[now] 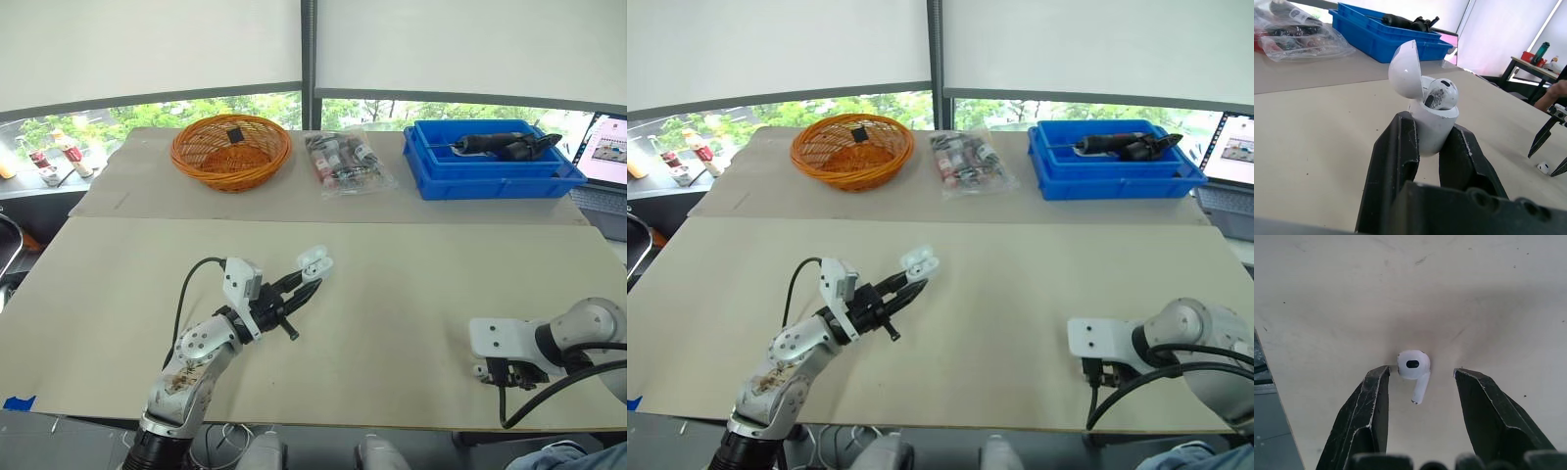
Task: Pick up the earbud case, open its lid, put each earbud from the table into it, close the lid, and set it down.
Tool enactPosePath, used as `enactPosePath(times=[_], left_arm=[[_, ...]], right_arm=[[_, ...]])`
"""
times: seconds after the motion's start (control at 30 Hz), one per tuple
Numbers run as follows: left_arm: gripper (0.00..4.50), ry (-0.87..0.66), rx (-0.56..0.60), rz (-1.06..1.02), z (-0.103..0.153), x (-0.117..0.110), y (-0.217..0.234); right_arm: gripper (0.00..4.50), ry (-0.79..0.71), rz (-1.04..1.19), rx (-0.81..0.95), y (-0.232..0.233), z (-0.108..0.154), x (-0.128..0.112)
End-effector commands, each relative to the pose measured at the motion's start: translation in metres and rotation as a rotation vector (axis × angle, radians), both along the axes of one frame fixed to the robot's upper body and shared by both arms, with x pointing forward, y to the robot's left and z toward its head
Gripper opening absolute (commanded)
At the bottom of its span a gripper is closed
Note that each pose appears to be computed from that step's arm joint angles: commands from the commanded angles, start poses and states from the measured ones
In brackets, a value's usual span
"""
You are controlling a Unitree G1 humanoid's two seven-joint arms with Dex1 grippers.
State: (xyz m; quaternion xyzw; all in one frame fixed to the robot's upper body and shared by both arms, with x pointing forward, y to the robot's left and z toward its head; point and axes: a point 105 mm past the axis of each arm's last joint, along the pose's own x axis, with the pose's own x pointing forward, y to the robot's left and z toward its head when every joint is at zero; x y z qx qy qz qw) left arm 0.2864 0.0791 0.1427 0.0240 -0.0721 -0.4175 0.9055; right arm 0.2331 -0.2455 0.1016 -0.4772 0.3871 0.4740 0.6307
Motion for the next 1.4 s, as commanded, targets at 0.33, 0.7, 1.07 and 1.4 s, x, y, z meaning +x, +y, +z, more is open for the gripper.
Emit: enactPosePath(times=[0.33,0.7,1.07,1.4], left_arm=[[0.56,-0.045,-0.012,-0.009,0.01,-0.001,-0.002],[0.56,-0.046,-0.011,-0.011,0.01,-0.001,-0.003],[0.56,-0.063,-0.03,-0.032,0.015,0.001,-0.006],[0.56,-0.092,-0.047,-0.088,0.029,0.004,-0.012]], right_arm=[[2.37,0.073,0.032,0.044,0.008,-0.003,0.003],[0.34,0.07,0.052,0.073,0.02,0.005,0.001],[0.34,-0.191,0.107,0.374,0.066,0.073,0.032],[0.34,-0.558,0.142,1.22,0.158,0.156,0.04]])
